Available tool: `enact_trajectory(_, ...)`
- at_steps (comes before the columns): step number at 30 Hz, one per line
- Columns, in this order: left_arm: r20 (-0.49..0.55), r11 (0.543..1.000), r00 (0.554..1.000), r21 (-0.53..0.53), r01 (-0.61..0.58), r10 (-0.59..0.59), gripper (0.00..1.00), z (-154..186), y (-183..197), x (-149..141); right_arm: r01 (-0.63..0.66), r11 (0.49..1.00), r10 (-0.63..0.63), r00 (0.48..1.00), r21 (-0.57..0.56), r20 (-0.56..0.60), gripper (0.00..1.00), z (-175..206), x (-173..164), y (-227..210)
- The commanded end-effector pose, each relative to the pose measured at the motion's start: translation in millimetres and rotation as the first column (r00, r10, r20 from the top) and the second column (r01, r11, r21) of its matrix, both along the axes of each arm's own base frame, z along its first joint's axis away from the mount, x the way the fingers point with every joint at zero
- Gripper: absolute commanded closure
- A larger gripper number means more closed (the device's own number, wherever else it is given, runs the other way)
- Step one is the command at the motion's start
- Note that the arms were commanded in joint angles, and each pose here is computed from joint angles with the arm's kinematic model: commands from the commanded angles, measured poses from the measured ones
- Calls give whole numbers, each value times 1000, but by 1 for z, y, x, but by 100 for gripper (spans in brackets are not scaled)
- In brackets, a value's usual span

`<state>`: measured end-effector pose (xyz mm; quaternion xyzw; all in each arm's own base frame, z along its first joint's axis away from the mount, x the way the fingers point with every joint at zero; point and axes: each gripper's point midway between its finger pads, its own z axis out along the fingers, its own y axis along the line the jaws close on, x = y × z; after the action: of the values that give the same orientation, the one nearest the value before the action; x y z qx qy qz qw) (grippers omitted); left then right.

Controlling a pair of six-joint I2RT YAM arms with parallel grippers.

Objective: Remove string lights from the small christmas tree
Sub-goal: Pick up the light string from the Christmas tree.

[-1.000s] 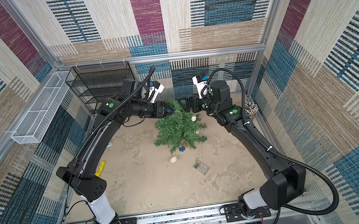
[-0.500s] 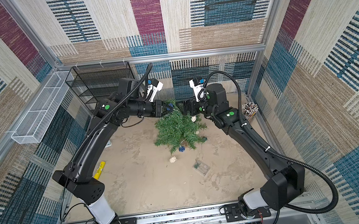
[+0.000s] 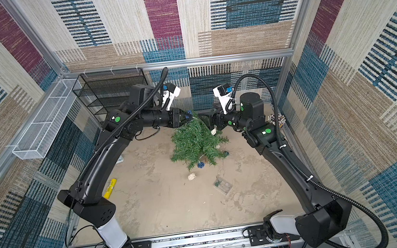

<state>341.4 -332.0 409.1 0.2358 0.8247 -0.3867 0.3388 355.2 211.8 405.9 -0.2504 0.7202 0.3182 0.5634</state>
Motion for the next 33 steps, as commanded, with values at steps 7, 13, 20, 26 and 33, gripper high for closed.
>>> enact_trajectory(7,92,999,995,-16,51,-49,74,16,-8,-4,-64,997,65,997,-34,35,20,-9,9,15)
enact_trajectory(13,93,998,994,-15,64,-62,74,15,-10,-6,-51,998,53,997,-31,62,26,-5,14,16)
enact_trajectory(20,102,997,992,-20,80,-77,74,19,-12,-11,-59,998,61,994,-23,90,49,-2,13,18)
enact_trajectory(26,103,996,991,-23,86,-83,74,19,-14,-13,-87,996,88,990,-20,109,65,-1,7,24)
enact_trajectory(33,103,996,991,-26,85,-82,73,19,-16,-13,-100,995,101,986,-15,131,93,0,-1,25)
